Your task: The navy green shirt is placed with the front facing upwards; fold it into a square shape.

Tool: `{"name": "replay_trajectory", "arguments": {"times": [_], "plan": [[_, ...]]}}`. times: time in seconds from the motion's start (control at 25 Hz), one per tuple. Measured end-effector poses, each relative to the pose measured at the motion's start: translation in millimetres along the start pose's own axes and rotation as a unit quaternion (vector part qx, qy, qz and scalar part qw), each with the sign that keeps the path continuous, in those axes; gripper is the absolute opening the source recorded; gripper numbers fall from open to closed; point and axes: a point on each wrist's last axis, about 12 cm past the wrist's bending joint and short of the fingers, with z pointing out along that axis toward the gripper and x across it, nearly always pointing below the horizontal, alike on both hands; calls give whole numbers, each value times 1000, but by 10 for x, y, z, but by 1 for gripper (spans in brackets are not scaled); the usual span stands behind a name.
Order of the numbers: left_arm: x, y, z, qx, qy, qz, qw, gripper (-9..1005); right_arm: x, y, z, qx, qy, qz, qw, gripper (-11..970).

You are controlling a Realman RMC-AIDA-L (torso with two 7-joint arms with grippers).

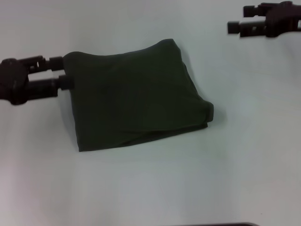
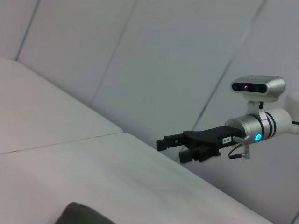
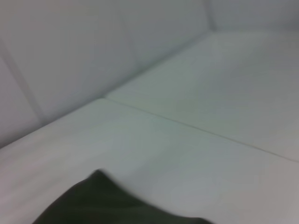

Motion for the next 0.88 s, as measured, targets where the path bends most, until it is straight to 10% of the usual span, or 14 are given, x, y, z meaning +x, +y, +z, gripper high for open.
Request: {"name": "replay_trajectory", "arguments": {"times": [0.2, 0.88], "plan": [[154, -111, -31, 22, -6, 18, 1000, 762, 173, 341, -91, -32, -78, -116, 990, 924], [1015, -450, -69, 8, -73, 48, 996, 755, 1074, 878, -130, -169, -139, -72, 973, 924]]}}
